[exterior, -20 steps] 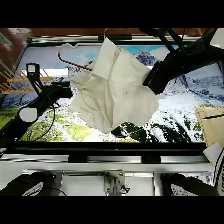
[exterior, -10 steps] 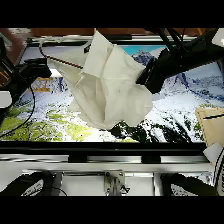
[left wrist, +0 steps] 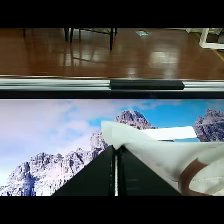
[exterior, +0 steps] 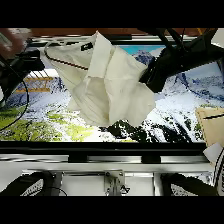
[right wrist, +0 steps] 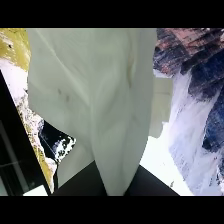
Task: Fold the shirts.
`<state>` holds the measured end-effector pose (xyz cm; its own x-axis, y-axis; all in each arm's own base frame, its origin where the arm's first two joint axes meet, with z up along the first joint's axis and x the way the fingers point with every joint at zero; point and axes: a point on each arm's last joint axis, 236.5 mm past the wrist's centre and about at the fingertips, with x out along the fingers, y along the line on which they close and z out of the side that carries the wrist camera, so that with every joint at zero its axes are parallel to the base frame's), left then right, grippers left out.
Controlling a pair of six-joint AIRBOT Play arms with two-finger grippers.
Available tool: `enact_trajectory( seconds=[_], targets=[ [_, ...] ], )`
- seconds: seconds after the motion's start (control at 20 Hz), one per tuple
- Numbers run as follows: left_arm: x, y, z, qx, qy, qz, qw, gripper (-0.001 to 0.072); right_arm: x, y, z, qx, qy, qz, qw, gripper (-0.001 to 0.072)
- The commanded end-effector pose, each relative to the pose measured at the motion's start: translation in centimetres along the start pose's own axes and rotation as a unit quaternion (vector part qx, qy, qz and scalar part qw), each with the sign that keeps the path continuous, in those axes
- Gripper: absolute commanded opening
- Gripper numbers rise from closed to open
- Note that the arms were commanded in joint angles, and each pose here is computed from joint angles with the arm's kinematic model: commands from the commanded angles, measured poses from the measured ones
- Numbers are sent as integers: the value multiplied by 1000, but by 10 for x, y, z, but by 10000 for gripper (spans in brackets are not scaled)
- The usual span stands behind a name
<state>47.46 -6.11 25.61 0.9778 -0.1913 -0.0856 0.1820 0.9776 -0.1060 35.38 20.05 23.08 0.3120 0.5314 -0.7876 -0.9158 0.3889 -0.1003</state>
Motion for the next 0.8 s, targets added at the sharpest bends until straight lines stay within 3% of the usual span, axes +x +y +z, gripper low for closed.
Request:
enact_trajectory(
  seconds=[0.0,0.4,0.75],
  targets=[
    [-1,-4,12,2,-7,-7,1000,47,0,-9,-8,-9,17,-19,1000,73],
    [-20,-27,39,10,-27,-37,999,47,-3,-30,-24,-8,52,-64,997,73],
    [-42,-115,76,9,-89,-115,989,47,-3,-31,-21,5,45,-67,997,73]
  ],
)
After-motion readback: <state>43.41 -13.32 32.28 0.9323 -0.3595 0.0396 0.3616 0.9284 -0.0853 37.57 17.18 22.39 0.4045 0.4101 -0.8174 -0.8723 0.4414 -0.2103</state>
